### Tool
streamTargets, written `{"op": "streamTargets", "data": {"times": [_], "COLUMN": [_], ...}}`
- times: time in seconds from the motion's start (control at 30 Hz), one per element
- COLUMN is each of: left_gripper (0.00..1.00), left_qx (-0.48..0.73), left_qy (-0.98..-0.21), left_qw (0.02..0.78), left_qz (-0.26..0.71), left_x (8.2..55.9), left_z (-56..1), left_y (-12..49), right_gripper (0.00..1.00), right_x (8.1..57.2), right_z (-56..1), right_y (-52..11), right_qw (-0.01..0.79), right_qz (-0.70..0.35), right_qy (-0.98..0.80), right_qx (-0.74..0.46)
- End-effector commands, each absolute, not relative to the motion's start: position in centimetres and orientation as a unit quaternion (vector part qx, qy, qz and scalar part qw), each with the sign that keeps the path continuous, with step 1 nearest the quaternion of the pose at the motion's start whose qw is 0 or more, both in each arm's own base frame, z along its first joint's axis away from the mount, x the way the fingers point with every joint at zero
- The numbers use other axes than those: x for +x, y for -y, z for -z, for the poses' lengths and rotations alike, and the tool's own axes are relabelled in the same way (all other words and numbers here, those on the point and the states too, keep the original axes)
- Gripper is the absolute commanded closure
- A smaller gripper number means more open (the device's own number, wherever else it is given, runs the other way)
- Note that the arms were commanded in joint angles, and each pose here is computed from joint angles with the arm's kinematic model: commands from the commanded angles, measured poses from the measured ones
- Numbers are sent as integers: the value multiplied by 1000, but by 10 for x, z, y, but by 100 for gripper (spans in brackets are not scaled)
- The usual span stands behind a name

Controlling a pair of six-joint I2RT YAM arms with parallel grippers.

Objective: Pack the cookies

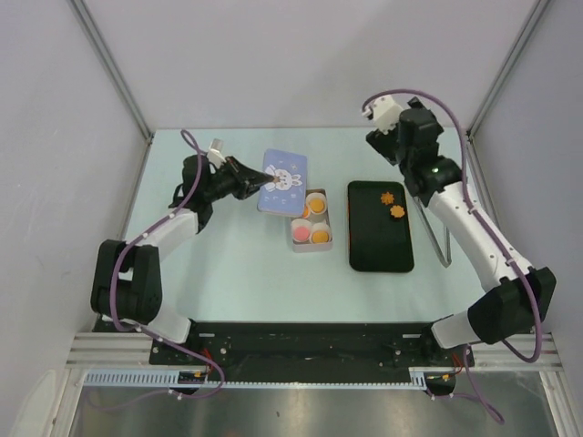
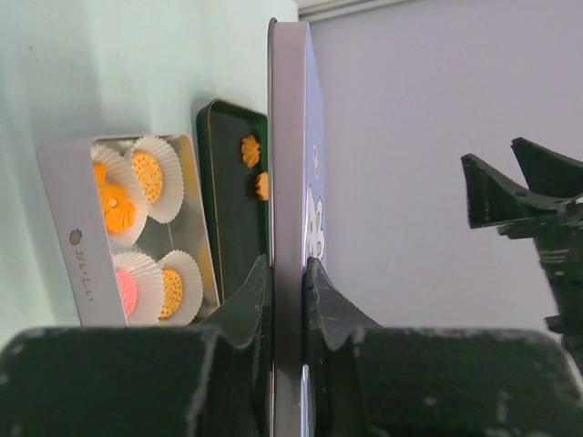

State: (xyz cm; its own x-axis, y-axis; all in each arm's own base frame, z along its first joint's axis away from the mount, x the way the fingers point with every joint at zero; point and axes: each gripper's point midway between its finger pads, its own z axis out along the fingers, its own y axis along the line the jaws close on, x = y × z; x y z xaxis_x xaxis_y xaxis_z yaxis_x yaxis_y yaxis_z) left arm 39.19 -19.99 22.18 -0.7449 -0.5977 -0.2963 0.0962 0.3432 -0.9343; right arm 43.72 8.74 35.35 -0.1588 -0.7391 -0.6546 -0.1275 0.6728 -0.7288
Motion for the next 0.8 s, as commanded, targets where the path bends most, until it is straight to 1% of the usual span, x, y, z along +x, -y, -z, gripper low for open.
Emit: {"op": "streamTargets", "data": {"times": [0.0,0.03,0.07,0.13,0.17,0.33,0.47,0.6,0.7,0.77], "left_gripper": [100,100,100,100,100,100,100,100,100,100], "left_qx": [-170,-175,-176,-173,-176,-169,-161,-165,-166,-167], "left_qy": [-757,-756,-760,-764,-770,-785,-796,-808,-821,-827], "left_qw": [328,324,319,319,313,299,294,292,290,284], "left_qz": [539,541,539,532,528,516,505,485,463,455], "left_x": [402,404,404,407,409,415,418,422,421,420], "left_z": [-212,-207,-203,-201,-193,-183,-174,-159,-144,-134], "left_y": [220,224,228,238,242,266,280,281,279,280], "right_gripper": [10,12,13,14,14,12,12,11,10,9], "right_x": [425,419,420,417,415,394,379,376,380,387], "right_z": [-329,-320,-316,-311,-311,-294,-264,-247,-230,-227], "right_y": [-59,-49,-32,-36,-31,-63,-93,-116,-130,-142], "right_qw": [513,485,476,472,474,465,423,395,376,382], "right_qz": [125,106,96,36,28,-75,-170,-243,-277,-296], "right_qy": [-815,-837,-850,-858,-860,-856,-862,-860,-860,-851], "right_qx": [-238,-230,-206,-198,-188,-211,-220,-214,-203,-205]}}
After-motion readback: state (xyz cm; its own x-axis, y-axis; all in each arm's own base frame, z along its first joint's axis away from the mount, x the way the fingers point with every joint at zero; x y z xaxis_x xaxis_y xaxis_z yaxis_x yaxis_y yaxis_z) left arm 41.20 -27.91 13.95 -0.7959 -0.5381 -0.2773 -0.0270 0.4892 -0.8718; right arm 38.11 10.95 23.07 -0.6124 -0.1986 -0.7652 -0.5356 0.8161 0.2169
